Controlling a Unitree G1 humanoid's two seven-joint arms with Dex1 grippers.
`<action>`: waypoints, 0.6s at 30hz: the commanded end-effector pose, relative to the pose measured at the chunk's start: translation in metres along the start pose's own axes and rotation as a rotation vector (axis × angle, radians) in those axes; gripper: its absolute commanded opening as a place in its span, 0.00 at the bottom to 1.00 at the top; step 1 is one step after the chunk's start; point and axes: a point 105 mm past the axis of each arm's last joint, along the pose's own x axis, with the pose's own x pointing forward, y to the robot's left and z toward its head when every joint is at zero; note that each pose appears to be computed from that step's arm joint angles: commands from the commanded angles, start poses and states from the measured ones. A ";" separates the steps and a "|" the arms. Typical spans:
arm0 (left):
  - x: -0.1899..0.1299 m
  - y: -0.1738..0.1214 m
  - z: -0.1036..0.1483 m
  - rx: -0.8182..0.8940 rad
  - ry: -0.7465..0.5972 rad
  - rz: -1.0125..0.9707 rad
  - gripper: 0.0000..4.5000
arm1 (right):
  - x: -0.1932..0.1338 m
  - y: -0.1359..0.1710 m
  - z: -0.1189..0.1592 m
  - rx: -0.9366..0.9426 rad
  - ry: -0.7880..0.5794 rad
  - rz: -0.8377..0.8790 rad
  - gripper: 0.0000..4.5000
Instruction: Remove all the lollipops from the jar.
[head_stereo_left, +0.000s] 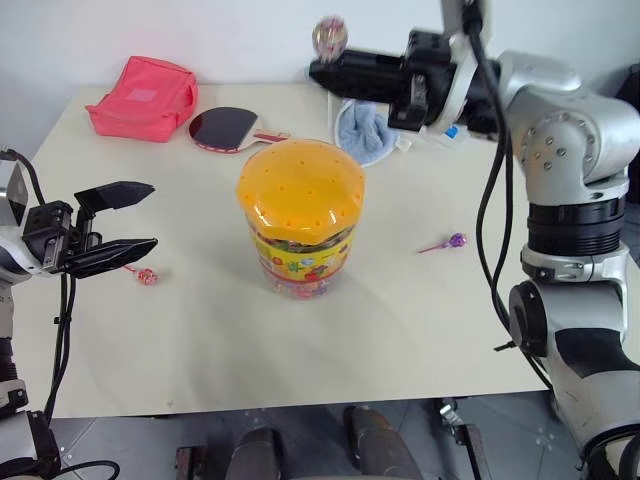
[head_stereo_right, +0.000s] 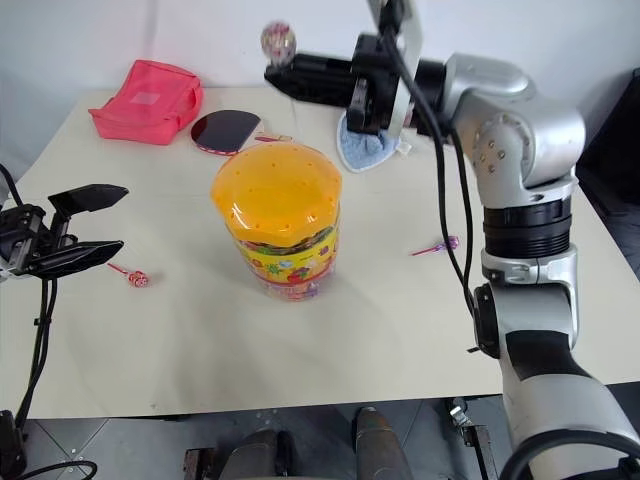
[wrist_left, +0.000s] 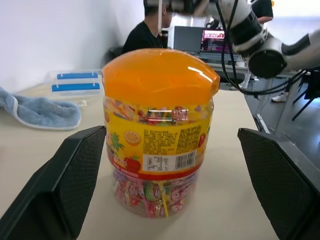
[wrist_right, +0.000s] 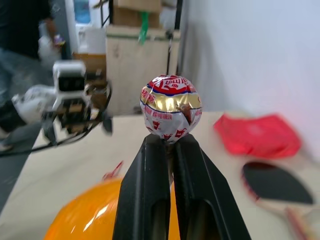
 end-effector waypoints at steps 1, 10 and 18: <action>-0.003 -0.005 0.007 0.035 0.010 -0.041 1.00 | -0.017 -0.006 0.034 -0.101 -0.051 -0.077 0.01; -0.006 -0.006 0.008 0.030 0.009 -0.044 1.00 | -0.080 -0.026 0.025 -0.111 0.130 -0.378 0.01; -0.007 -0.004 0.007 0.022 0.006 -0.047 1.00 | -0.195 -0.032 -0.059 0.055 0.589 -0.737 0.01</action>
